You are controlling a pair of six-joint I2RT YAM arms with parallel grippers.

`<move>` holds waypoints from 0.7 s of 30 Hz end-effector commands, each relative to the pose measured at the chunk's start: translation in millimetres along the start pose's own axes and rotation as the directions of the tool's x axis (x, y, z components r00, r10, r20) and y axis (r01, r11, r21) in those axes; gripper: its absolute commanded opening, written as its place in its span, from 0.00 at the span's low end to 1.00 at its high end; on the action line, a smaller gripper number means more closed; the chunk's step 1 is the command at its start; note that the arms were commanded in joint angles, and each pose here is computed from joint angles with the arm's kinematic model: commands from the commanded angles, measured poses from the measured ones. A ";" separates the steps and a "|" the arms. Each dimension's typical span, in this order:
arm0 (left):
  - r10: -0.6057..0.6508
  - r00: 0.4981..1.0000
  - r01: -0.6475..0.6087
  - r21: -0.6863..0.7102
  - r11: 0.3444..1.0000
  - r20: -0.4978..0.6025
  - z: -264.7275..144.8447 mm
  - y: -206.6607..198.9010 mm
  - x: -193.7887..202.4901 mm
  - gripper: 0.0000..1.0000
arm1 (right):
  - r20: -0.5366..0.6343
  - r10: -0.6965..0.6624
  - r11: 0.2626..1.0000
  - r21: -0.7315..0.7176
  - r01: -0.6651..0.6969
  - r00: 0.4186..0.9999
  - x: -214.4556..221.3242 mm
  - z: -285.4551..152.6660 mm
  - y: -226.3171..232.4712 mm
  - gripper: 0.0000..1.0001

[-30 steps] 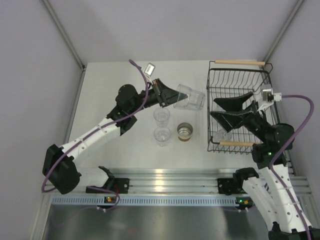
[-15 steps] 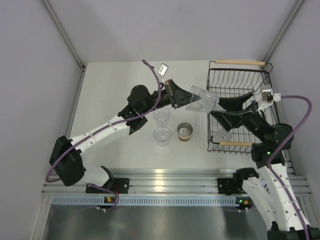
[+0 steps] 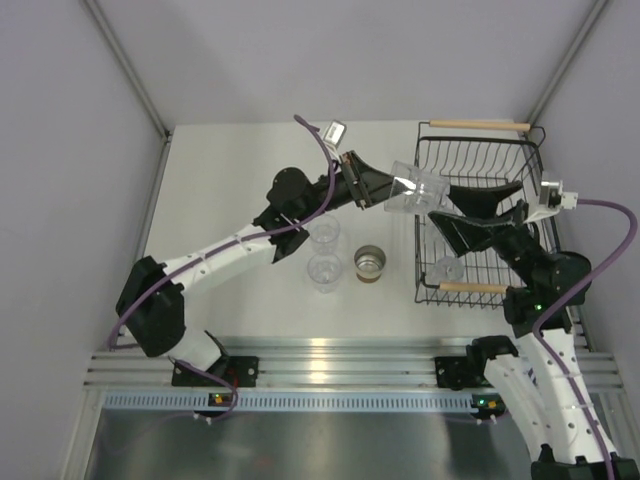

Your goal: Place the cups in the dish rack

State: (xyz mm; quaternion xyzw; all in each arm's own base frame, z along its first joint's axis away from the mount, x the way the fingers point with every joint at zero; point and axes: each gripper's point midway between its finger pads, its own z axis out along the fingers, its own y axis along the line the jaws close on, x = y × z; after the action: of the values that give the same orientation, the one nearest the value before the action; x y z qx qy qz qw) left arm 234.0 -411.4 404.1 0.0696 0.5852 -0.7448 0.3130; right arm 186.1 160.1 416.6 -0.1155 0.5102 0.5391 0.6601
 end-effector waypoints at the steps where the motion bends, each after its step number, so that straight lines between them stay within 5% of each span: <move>1: -0.001 0.996 0.017 0.165 0.986 -0.092 11.9 -43.7 28.2 0.00 | -0.094 -0.002 0.990 -0.143 -0.012 0.996 15.1 -7.0 31.7 0.99; 21: 0.003 0.995 0.019 0.219 0.975 -0.098 -17.1 -69.0 34.4 0.00 | -0.065 -0.019 1.000 0.020 0.020 0.998 10.0 -8.3 7.5 0.99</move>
State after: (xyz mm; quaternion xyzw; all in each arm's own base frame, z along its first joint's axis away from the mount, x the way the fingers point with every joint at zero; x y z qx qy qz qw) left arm 197.0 -420.6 393.4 0.0884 0.5805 -0.7686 0.2540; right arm 172.9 168.1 393.9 -0.1385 0.5466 0.5361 0.6282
